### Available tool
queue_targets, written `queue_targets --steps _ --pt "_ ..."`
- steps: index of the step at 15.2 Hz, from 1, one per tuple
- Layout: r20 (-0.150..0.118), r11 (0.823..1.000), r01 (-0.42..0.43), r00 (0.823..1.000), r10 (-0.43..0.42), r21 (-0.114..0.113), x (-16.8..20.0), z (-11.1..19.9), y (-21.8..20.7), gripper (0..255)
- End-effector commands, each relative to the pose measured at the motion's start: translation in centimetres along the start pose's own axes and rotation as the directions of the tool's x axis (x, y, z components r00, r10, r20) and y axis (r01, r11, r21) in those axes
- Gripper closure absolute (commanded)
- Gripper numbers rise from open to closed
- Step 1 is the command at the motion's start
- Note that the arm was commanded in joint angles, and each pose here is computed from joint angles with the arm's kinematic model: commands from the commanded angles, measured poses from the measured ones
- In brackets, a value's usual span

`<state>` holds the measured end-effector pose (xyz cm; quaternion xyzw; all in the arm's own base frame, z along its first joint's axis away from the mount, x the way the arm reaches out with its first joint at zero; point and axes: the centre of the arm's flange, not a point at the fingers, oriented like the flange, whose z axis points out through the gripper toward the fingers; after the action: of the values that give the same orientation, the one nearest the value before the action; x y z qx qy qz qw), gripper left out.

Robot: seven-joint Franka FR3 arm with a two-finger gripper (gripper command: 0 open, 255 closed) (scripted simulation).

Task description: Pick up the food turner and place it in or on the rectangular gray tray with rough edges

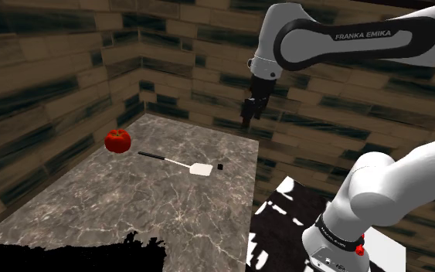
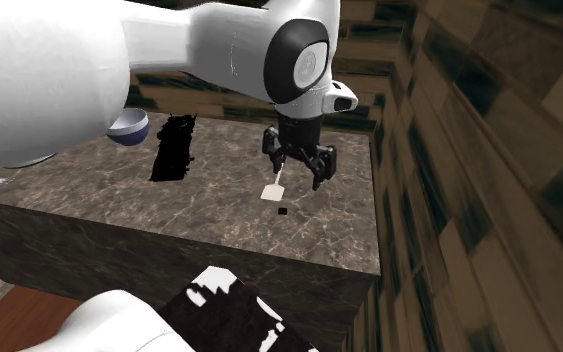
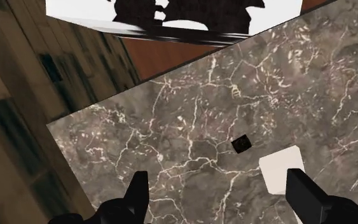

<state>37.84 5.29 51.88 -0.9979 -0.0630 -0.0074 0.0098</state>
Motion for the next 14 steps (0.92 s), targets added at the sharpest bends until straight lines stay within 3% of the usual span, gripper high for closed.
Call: queue_targets --steps 1,14 --pt "-0.006 0.999 0.032 0.999 -0.032 0.0 1.9 1.3 -1.2 0" --pt "-0.031 0.972 0.235 0.971 -0.236 -0.006 13.1 9.9 -10.3 0"
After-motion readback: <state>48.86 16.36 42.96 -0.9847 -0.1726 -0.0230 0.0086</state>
